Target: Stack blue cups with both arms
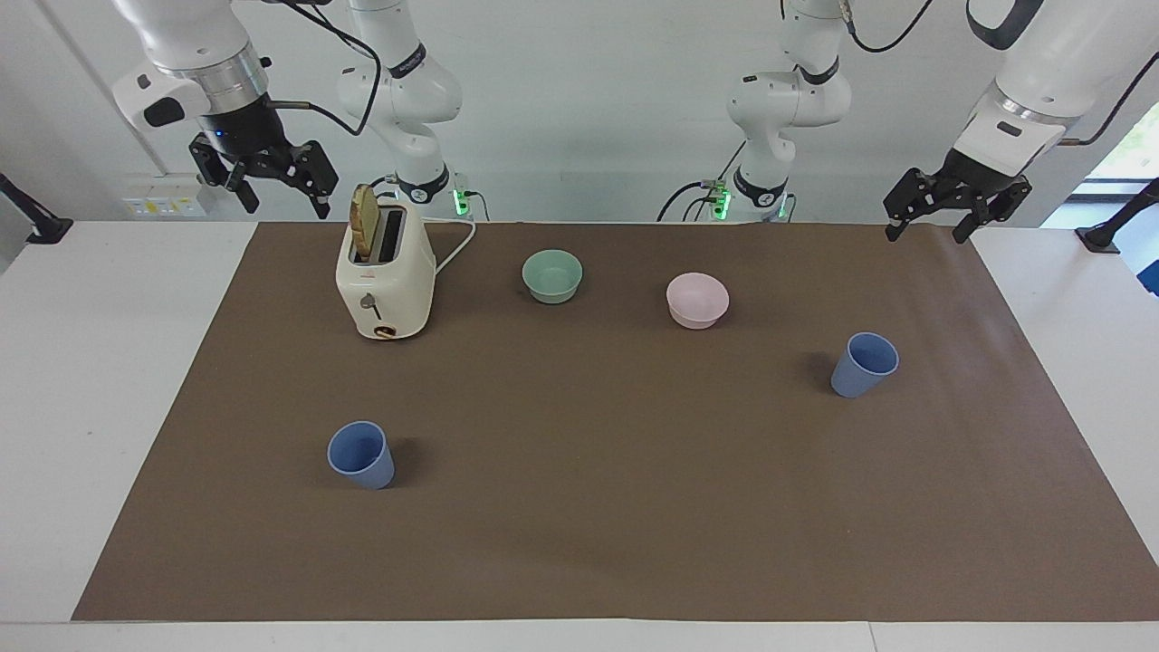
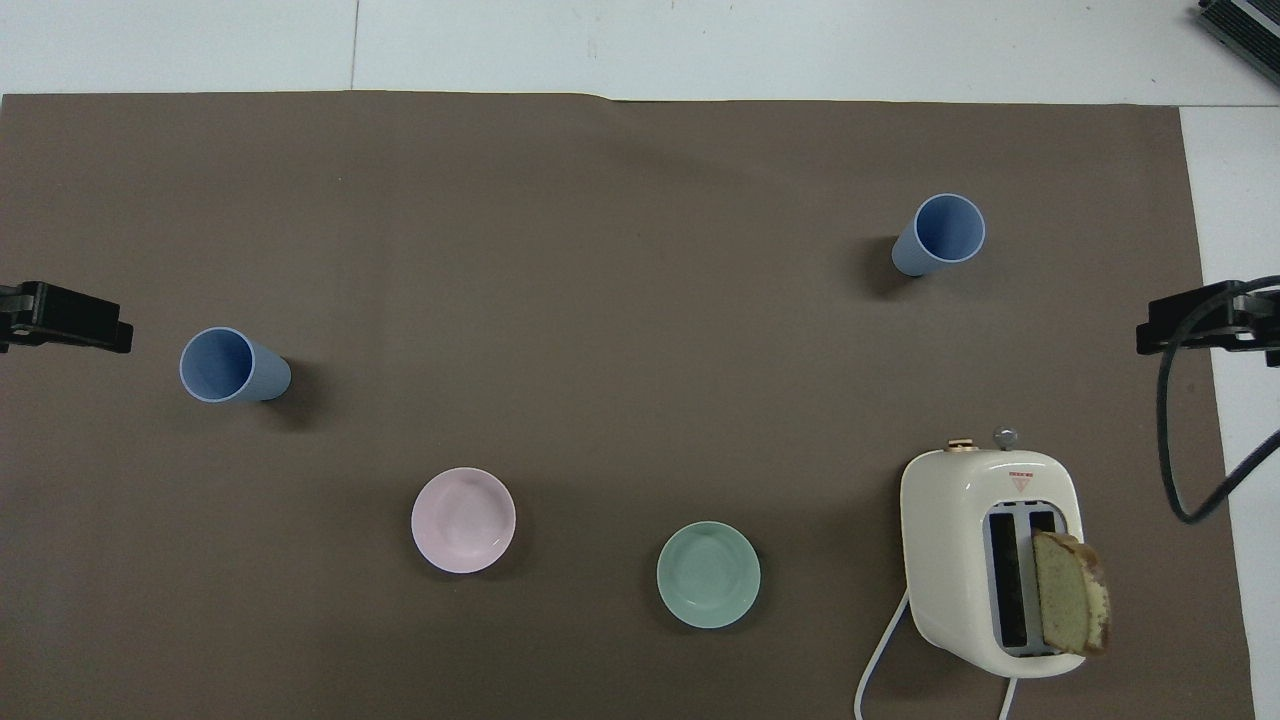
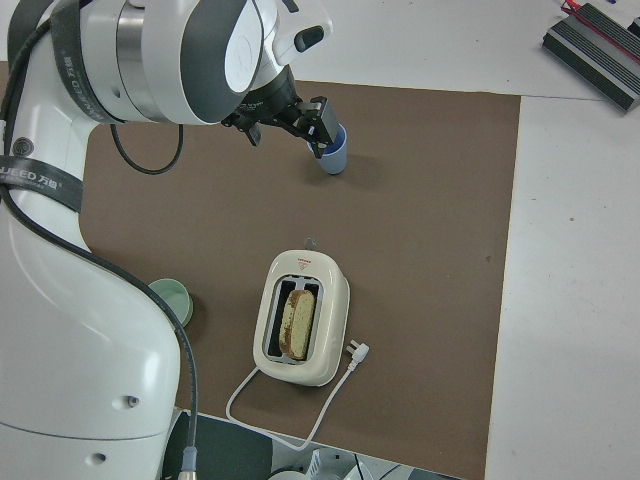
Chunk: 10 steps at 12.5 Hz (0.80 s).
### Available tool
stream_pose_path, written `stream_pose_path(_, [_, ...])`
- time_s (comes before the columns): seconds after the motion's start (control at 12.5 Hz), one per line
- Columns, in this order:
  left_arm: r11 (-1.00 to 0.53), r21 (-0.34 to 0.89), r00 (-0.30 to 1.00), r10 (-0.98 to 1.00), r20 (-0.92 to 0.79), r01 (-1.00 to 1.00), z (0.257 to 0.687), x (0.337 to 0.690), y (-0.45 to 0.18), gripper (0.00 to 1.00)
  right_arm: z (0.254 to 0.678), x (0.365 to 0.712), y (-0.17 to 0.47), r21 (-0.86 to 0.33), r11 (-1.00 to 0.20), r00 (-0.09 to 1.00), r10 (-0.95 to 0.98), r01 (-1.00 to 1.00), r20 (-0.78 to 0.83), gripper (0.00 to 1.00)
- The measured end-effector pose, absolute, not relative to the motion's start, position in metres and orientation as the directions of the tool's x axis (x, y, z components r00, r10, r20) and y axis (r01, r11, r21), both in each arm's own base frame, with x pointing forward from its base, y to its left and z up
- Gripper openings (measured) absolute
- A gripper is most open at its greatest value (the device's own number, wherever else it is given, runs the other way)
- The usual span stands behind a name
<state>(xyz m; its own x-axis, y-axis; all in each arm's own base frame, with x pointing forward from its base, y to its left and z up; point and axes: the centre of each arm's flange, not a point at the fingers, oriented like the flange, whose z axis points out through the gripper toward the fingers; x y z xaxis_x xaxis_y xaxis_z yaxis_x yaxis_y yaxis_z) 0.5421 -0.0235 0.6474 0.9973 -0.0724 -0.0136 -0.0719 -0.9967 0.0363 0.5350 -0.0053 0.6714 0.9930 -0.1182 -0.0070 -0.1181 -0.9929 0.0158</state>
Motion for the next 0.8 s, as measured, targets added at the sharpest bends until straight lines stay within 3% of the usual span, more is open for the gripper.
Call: stream_pose_path(0.8, [-0.997, 0.036, 0.997, -0.072, -0.014, -0.072, 0.6474, 0.5421, -0.0235, 1.0, 0.6714, 0.535, -0.003, 0.016, -0.993, 0.993, -0.114, -0.114, -0.007, 1.0])
